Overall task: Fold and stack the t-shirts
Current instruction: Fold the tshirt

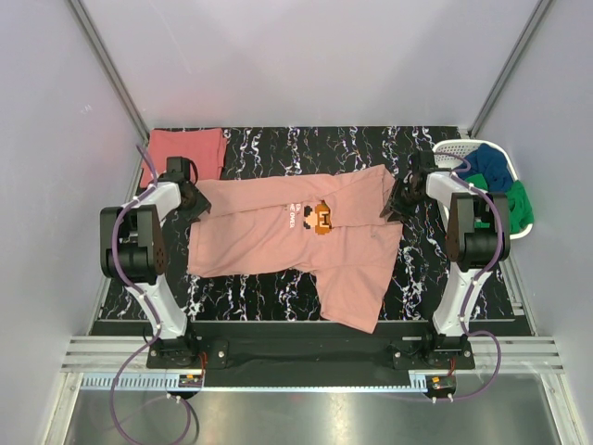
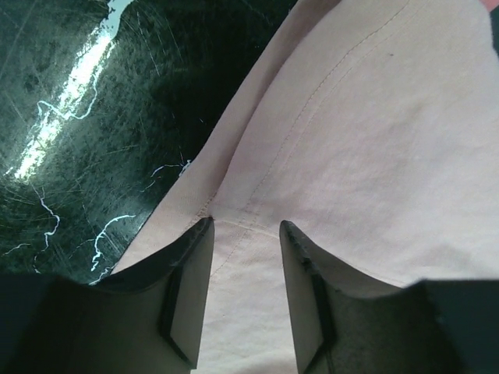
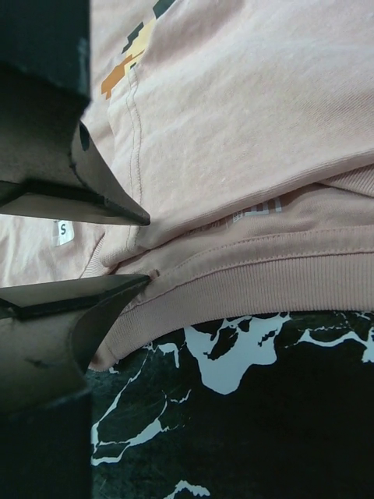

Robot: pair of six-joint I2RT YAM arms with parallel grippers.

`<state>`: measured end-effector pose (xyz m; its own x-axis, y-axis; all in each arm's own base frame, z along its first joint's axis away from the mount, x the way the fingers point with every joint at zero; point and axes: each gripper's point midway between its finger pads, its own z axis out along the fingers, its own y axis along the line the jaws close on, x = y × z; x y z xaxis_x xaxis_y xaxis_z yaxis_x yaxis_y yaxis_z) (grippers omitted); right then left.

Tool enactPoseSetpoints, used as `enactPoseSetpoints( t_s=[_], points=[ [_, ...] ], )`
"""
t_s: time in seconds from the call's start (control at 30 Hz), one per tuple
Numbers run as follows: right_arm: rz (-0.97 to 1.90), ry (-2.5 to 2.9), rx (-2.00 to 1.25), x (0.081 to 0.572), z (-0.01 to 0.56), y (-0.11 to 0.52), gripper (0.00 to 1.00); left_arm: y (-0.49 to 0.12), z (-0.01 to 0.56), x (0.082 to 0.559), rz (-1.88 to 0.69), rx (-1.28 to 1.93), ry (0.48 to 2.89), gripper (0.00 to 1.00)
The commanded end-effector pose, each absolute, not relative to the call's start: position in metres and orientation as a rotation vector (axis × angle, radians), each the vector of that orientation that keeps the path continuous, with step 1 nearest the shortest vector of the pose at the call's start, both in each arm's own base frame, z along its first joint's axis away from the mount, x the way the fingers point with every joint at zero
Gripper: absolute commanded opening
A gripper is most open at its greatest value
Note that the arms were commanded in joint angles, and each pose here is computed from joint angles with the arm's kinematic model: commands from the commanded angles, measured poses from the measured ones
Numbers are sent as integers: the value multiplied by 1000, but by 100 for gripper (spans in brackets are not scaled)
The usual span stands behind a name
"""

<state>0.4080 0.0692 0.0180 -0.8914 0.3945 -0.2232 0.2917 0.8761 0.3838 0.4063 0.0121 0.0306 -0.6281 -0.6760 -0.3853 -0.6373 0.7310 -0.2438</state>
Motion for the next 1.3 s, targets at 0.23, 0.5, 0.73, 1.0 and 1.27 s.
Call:
enactPoseSetpoints(
  t_s=[0.23, 0.5, 0.73, 1.0, 1.27],
  points=[
    [532, 2685, 470, 420, 33, 71, 24, 23, 40, 425, -76, -980, 2436, 27],
    [526, 2684, 458, 420, 35, 71, 0, 32, 44, 425, -13, -972, 2429, 0],
    [511, 2661, 466, 427, 55, 69, 0, 41, 60, 428, 36, -983, 2396, 0],
    [534, 2661, 472, 424, 52, 72, 0, 41, 59, 419, 37, -970, 2395, 29],
    [536, 2655, 467, 424, 54, 72, 0, 36, 43, 422, -87, -975, 2366, 36]
  ],
)
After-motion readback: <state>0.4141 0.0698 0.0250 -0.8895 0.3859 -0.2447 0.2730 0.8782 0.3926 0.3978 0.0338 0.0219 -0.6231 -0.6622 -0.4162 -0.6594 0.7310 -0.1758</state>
